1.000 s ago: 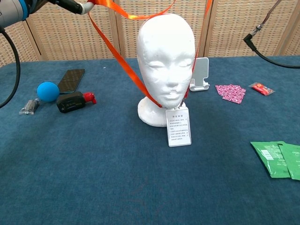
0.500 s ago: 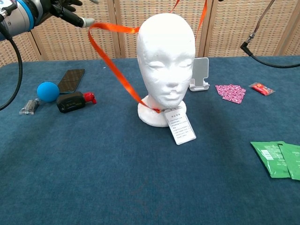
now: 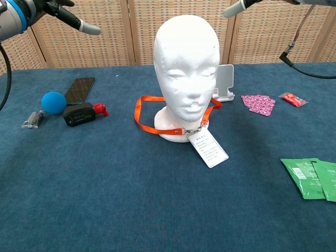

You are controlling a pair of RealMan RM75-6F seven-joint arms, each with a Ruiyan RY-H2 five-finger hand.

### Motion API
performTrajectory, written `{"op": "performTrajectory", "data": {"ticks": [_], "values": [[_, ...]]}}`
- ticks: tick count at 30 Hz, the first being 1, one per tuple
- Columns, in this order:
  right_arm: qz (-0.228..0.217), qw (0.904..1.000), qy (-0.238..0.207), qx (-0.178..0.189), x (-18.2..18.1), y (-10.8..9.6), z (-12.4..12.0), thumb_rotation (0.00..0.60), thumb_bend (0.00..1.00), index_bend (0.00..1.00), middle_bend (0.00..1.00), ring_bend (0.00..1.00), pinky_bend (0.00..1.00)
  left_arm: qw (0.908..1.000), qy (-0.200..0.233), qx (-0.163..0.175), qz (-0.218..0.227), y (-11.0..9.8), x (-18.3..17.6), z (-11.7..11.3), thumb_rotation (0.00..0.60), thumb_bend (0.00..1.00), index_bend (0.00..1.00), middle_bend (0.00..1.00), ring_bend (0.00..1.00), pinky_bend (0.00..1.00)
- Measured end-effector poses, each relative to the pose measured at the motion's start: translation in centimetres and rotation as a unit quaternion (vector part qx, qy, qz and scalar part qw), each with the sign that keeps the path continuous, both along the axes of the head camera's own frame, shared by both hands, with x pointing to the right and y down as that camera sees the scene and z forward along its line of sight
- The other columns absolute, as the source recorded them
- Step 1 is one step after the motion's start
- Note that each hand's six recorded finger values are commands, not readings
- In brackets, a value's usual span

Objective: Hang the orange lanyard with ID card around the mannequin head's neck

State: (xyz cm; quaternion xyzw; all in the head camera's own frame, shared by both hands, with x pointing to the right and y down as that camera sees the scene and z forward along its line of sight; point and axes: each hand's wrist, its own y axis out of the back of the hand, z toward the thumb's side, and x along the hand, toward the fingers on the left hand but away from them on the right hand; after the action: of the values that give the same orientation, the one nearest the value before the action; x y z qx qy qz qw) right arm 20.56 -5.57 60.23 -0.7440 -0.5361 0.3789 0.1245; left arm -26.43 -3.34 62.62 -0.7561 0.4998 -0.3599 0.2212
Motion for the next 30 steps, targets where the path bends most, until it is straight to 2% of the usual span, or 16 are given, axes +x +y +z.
{"op": "performTrajectory", "data": {"ticks": [3, 5, 8, 9, 10, 11, 13, 16, 19, 24, 30], "values": [[0.003, 0.9997, 0.018, 0.015, 1.4, 0.0, -0.6, 0.600, 0.28, 0.10, 0.06, 0.00, 0.00, 0.9999, -0.010, 0.013, 0.001, 0.2, -1.1, -0.6, 0.600, 0.00, 0.00, 0.00, 0.00, 0.00], [0.001, 0.9991, 0.036, 0.024, 2.6, 0.1, -1.0, 0.600, 0.32, 0.10, 0.14, 0.02, 0.00, 0.9995, -0.021, 0.024, 0.003, 0.6, -2.0, -1.1, 0.600, 0.00, 0.00, 0.00, 0.00, 0.00], [0.006, 0.9970, 0.065, 0.042, 5.0, 0.4, -1.8, 0.600, 0.40, 0.10, 0.38, 0.27, 0.02, 0.9987, -0.036, 0.037, -0.001, 1.6, -3.9, -1.6, 0.596, 0.00, 0.00, 0.00, 0.00, 0.00], [0.009, 0.9963, 0.072, 0.046, 5.7, 0.6, -2.0, 0.600, 0.45, 0.09, 0.48, 0.39, 0.09, 0.9985, -0.040, 0.039, -0.002, 2.1, -4.4, -1.8, 0.593, 0.00, 0.00, 0.00, 0.00, 0.00], [0.013, 0.9951, 0.083, 0.052, 6.8, 1.0, -2.3, 0.600, 0.51, 0.09, 0.56, 0.48, 0.21, 0.9981, -0.045, 0.041, -0.005, 2.8, -5.3, -1.9, 0.588, 0.00, 0.00, 0.00, 0.00, 0.00], [0.016, 0.9938, 0.094, 0.058, 7.8, 1.2, -2.5, 0.600, 0.55, 0.09, 0.60, 0.53, 0.32, 0.9977, -0.051, 0.043, -0.008, 3.4, -6.0, -2.1, 0.588, 0.00, 0.00, 0.00, 0.00, 0.00], [0.019, 0.9899, 0.122, 0.069, 9.9, 2.1, -3.1, 0.600, 0.66, 0.08, 0.68, 0.63, 0.59, 0.9966, -0.064, 0.050, -0.014, 4.7, -7.5, -2.5, 0.588, 0.00, 0.00, 0.00, 0.00, 0.00], [0.012, 0.9843, 0.162, 0.070, 12.5, 3.5, -3.5, 0.600, 0.73, 0.07, 0.74, 0.68, 0.78, 0.9942, -0.089, 0.058, -0.016, 6.4, -9.1, -3.0, 0.588, 0.00, 0.00, 0.00, 0.00, 0.00], [0.000, 0.9781, 0.198, 0.063, 14.4, 5.0, -3.6, 0.600, 0.76, 0.06, 0.76, 0.71, 0.86, 0.9916, -0.115, 0.057, -0.013, 7.8, -10.3, -3.4, 0.586, 0.00, 0.00, 0.00, 0.00, 0.00], [-0.025, 0.9671, 0.251, 0.030, 17.4, 8.8, -2.5, 0.600, 0.80, 0.06, 0.77, 0.73, 0.91, 0.9862, -0.157, 0.049, -0.021, 10.6, -12.5, -4.5, 0.600, 0.00, 0.00, 0.00, 0.00, 0.00], [-0.098, 0.9524, 0.287, -0.030, 18.5, 13.8, -1.0, 0.600, 0.81, 0.09, 0.78, 0.73, 0.92, 0.9746, -0.218, 0.031, -0.043, 15.1, -15.8, -6.0, 0.600, 0.00, 0.00, 0.00, 0.00, 0.00]]}}
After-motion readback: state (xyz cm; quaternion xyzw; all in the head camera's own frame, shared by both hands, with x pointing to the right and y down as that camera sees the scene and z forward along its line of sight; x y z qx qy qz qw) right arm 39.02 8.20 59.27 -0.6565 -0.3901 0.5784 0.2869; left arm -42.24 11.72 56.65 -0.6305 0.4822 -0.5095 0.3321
